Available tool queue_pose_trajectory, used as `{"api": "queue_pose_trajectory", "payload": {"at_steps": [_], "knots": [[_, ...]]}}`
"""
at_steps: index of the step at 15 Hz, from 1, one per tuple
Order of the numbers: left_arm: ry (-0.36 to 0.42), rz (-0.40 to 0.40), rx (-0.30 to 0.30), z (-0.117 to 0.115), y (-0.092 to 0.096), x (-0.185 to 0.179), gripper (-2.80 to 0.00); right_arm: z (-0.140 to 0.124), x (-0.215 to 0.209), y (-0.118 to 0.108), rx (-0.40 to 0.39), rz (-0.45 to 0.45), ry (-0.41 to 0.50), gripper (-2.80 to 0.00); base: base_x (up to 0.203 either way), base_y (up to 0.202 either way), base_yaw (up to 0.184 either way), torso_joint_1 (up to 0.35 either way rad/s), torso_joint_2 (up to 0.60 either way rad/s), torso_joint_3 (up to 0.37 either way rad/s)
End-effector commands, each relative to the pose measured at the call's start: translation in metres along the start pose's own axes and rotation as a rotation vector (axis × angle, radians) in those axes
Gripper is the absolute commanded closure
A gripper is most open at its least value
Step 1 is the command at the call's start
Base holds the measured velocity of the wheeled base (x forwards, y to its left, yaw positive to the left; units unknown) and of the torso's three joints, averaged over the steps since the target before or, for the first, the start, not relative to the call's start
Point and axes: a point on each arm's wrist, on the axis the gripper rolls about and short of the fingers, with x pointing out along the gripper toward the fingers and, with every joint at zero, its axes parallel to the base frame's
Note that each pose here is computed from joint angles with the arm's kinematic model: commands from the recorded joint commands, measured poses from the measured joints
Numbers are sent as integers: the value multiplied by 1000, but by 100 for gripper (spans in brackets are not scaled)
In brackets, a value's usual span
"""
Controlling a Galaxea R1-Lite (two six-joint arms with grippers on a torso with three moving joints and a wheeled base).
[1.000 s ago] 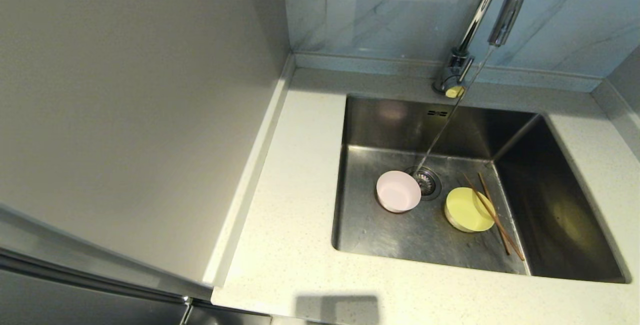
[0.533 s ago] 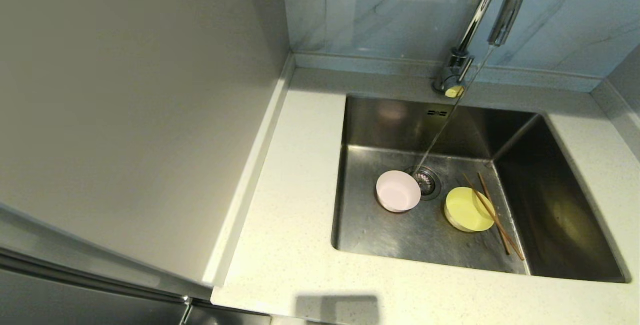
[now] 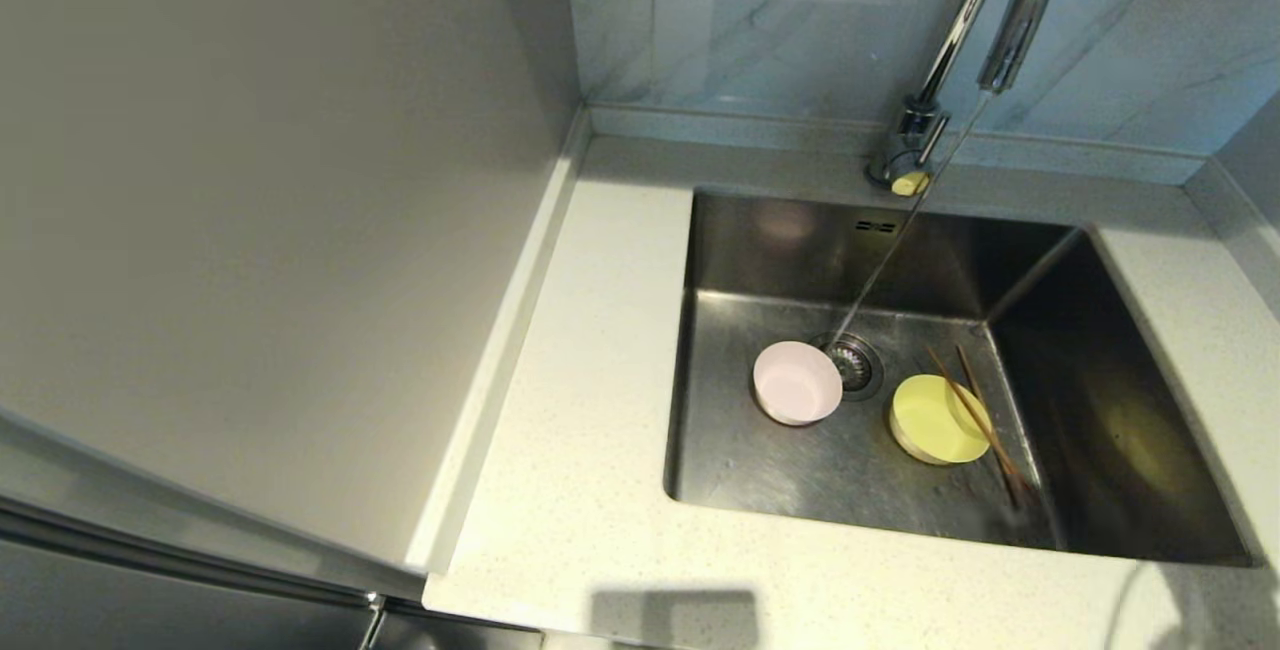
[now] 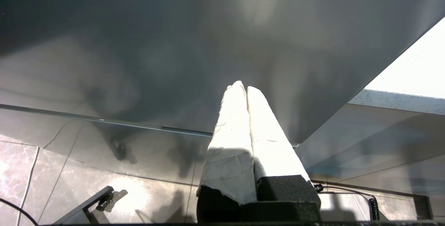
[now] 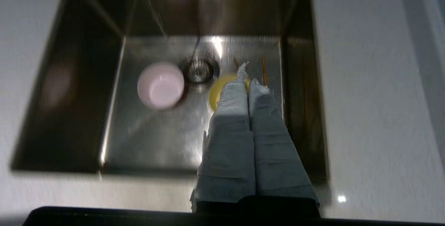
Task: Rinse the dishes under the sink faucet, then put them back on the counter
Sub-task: Turn off the faucet
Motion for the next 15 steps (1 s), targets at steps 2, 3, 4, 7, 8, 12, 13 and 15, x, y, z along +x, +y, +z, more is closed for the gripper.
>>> {"api": "queue_pose_trajectory", "payload": {"at_steps": [2,3,4,7,8,12,13,15], "knots": [[-3,0,0,0,0,0,0,60,123,-9,145,-78,105,0,0,0,0,0,0,0],[-3,0,0,0,0,0,0,70,149,-16,210,-99,111,0,0,0,0,0,0,0],[-3,0,0,0,0,0,0,78,172,-26,274,-120,112,0,0,0,0,0,0,0],[-3,0,0,0,0,0,0,90,208,-62,455,-184,151,0,0,0,0,0,0,0],[-3,0,0,0,0,0,0,88,213,-70,518,-180,196,0,0,0,0,0,0,0],[-3,0,0,0,0,0,0,76,227,-82,770,-11,360,0,0,0,0,0,0,0],[-3,0,0,0,0,0,0,75,229,-81,844,66,404,0,0,0,0,0,0,0],[-2,0,0,0,0,0,0,83,236,-77,976,212,457,0,0,0,0,0,0,0]]}}
